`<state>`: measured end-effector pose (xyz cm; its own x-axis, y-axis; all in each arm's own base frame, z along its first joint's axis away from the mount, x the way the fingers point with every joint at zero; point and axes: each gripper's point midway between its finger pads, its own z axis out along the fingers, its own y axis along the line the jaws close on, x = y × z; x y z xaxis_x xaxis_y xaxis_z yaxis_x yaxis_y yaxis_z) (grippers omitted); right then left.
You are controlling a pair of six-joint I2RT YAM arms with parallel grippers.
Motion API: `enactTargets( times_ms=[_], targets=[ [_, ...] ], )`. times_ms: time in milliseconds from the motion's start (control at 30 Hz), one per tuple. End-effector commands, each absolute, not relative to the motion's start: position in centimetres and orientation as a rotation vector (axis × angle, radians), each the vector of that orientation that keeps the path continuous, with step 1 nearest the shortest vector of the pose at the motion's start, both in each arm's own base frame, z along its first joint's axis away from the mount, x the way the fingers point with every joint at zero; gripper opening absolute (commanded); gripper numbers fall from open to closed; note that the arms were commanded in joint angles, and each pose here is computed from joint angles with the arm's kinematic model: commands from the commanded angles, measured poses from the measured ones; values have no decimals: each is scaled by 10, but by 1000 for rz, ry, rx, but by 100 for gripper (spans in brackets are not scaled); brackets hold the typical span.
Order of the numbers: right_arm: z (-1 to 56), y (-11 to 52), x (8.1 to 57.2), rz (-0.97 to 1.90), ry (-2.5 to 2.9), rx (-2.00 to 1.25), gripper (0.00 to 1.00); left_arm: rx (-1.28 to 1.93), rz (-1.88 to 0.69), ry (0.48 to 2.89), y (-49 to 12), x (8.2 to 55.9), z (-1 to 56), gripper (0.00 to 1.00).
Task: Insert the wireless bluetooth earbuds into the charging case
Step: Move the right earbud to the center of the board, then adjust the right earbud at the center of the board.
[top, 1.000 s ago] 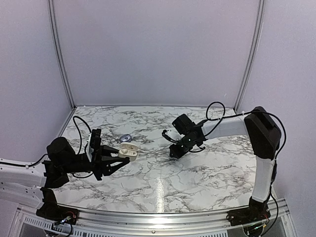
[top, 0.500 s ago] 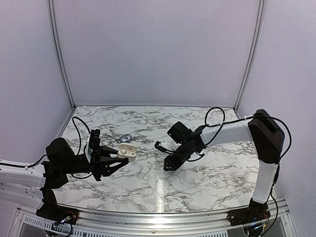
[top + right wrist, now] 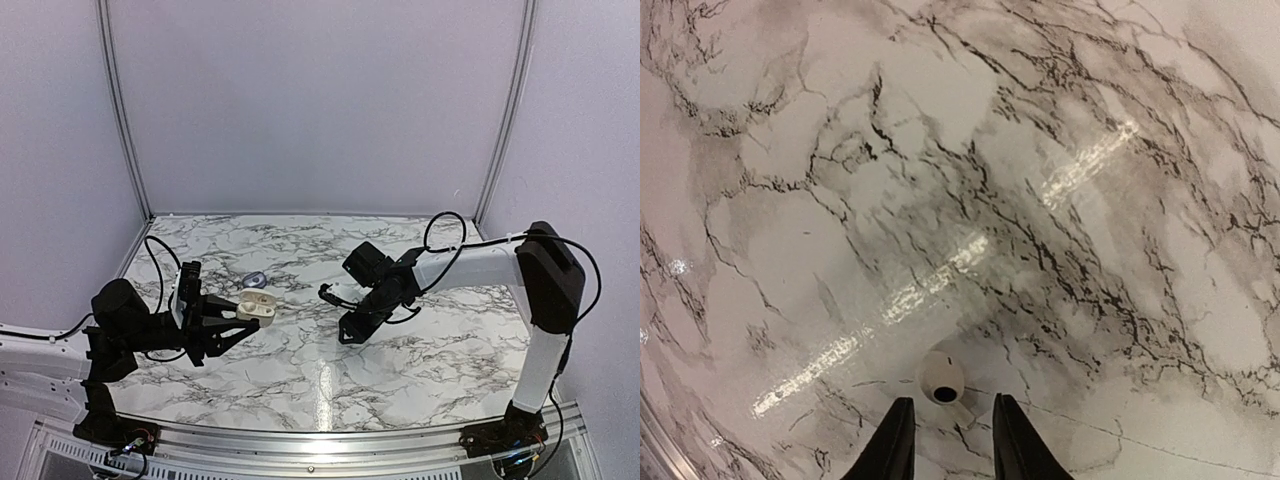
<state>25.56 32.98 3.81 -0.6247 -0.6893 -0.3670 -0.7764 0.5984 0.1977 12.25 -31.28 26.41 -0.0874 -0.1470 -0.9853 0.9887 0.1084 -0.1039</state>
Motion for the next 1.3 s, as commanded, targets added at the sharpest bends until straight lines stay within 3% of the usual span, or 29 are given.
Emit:
enactTargets(
  times_ms=[0, 600, 1000, 1267],
  targets=[
    [47, 332, 262, 474, 2552, -1197, 28, 951, -1247, 1176, -310, 124, 277, 0],
    [37, 315, 281, 428, 2581, -1119, 19, 951, -1245, 1180, -308, 125, 279, 0],
    [73, 333, 251, 371, 2545, -1236, 31, 924, -1243, 1196, -303, 126, 277, 0],
    [70, 344, 248, 286, 2561, -1258, 31, 919, -1239, 1192, -300, 125, 277, 0]
  ],
)
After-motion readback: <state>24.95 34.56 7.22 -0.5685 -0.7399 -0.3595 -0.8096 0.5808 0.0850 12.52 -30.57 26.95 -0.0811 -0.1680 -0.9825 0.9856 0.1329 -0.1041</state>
